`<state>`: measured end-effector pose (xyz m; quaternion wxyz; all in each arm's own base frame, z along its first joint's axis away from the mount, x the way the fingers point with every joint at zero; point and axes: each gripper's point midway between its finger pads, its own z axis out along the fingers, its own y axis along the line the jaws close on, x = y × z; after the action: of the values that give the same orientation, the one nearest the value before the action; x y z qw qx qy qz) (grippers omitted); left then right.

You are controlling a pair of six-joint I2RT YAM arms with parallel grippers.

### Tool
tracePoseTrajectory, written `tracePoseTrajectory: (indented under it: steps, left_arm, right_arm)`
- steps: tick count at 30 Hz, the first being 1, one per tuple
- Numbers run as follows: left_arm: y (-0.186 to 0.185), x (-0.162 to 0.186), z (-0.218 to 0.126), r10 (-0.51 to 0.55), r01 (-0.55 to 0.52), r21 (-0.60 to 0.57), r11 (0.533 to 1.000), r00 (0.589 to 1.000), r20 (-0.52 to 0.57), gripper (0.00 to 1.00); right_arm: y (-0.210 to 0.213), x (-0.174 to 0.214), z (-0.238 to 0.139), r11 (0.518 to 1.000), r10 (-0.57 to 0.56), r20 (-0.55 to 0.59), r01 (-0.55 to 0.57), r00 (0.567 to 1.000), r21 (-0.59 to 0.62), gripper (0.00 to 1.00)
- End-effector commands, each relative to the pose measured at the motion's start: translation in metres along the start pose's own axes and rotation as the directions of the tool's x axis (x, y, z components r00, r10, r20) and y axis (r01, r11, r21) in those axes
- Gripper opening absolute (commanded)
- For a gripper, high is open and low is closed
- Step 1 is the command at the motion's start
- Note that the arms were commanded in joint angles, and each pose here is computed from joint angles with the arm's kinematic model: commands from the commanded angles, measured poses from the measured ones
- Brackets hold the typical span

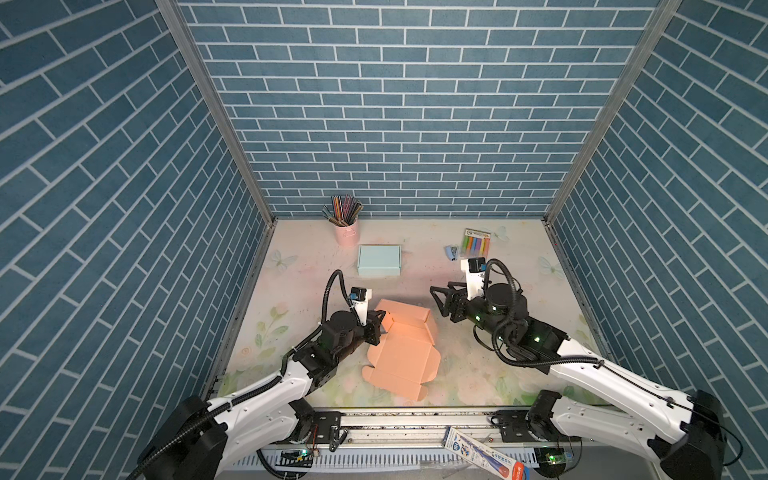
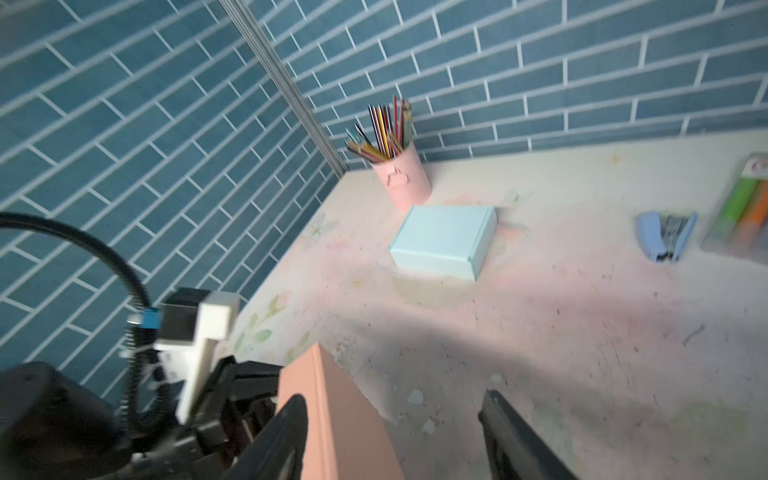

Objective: Fold the paper box

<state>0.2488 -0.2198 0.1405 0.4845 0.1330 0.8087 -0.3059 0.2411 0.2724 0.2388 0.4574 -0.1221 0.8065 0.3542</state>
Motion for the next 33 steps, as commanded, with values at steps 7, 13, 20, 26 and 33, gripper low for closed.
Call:
tracePoseTrajectory:
  steps: [7,13,20,26,33]
  left_arm:
    - [-0.026,0.025,0.004,0.176,-0.176,0.102,0.979,0.984,0.005,0.04]
    - [-0.012,0.041,0.010,0.227,-0.227,0.055,0.972,0.974,-0.003,0.07]
    - [0.001,0.047,0.019,0.275,-0.275,-0.013,0.961,0.961,-0.006,0.10]
    - [0.009,0.052,0.023,0.284,-0.285,-0.050,0.957,0.959,-0.016,0.14]
    - [0.014,0.058,0.020,0.268,-0.269,-0.056,0.962,0.963,-0.021,0.19]
  right_arm:
    - [-0.031,0.075,0.048,0.991,0.120,-0.231,-0.131,0.966,-0.033,0.64]
    - [-0.026,0.112,0.068,0.974,0.155,-0.333,-0.200,0.930,-0.104,0.60]
    - [-0.007,0.140,0.079,0.961,0.156,-0.397,-0.231,0.904,-0.149,0.58]
    - [-0.001,0.150,0.080,0.953,0.161,-0.422,-0.251,0.892,-0.168,0.56]
    - [-0.009,0.144,0.074,0.971,0.145,-0.397,-0.208,0.906,-0.119,0.56]
